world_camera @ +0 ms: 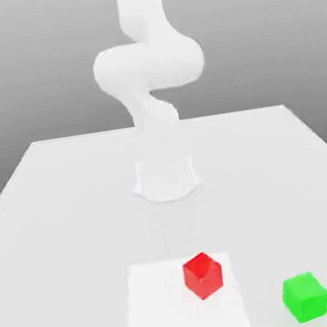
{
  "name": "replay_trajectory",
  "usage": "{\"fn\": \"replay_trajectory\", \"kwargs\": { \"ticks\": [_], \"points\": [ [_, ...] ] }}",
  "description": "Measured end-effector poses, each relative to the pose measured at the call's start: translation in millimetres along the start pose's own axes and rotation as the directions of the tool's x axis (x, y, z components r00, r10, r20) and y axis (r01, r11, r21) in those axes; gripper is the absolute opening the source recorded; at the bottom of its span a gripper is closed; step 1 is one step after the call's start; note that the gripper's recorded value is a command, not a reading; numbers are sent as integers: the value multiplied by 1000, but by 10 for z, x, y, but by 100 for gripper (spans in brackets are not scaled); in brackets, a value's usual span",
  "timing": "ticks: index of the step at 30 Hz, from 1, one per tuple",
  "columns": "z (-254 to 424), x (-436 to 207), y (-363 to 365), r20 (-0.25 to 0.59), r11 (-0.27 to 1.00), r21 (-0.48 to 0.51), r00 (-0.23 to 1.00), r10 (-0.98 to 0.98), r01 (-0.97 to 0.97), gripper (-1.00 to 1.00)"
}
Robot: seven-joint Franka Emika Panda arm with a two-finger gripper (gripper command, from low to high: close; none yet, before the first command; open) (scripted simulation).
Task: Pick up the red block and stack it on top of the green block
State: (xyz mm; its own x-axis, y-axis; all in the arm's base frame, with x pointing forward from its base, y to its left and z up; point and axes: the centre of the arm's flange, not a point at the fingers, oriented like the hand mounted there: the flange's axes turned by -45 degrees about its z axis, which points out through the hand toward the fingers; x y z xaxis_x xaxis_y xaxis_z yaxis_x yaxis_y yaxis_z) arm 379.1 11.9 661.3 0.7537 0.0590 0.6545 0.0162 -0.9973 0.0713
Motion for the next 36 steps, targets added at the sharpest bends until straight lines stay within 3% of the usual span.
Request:
{"fn": "replay_trajectory", "kwargs": {
  "ticks": [7,8,12,16,20,30,31,36],
  "points": [
    [1711,-658,-251,274,975,-5,938,-212,222,0],
    [1711,-658,-251,274,975,-5,938,-212,222,0],
    [2472,-1306,-323,403,947,84,858,-317,311,0],
    [3085,-2133,-438,497,902,235,753,-433,364,0],
    [3403,-2850,-625,518,844,386,669,-533,373,0],
    [3841,-3268,-649,521,842,396,666,-534,365,0],
    [3883,-3324,-651,523,842,397,664,-535,366,-100],
    [3883,-3325,-652,524,842,397,663,-535,365,-100]
  ]
}}
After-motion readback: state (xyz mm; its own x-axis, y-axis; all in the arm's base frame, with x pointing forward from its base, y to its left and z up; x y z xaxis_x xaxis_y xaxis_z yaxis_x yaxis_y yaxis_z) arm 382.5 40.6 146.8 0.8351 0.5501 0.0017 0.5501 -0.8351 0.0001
